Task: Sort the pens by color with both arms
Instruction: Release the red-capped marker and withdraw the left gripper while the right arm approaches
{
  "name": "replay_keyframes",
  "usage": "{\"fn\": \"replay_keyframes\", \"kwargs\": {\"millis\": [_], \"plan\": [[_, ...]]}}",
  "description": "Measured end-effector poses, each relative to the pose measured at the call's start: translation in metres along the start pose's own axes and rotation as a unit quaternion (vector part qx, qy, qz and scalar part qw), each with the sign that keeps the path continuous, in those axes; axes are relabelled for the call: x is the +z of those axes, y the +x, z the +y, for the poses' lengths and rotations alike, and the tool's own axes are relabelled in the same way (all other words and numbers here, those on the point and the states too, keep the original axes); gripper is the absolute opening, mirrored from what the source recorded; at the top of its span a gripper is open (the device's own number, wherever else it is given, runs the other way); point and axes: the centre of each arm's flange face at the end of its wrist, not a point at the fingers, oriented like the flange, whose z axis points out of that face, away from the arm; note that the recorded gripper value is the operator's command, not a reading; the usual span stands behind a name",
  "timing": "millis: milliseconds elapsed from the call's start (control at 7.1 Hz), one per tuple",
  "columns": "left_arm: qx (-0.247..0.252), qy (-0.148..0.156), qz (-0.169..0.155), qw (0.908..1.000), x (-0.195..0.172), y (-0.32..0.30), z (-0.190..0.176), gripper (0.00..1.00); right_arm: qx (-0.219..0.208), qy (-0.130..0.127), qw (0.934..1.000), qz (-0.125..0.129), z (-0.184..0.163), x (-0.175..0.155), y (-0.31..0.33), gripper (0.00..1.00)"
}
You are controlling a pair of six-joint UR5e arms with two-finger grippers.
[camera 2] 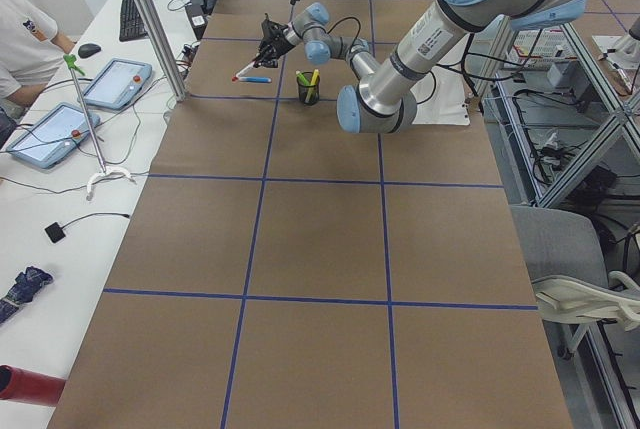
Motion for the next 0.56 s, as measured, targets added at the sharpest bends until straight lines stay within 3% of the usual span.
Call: {"fn": "replay_keyframes", "kwargs": {"millis": [282, 564], "plan": [[0.023, -0.001, 0.018, 0.9996, 0.018, -0.007, 0.001, 0.0, -0.001, 0.002, 1.0, 0.002, 0.002, 0.003, 0.0, 1.0], [0.045, -0.02, 0.029, 0.9984, 0.026, -0.011, -0.001, 0.0, 0.0, 0.0, 1.0, 0.004, 0.004, 0.006, 0.001, 1.0]]}}
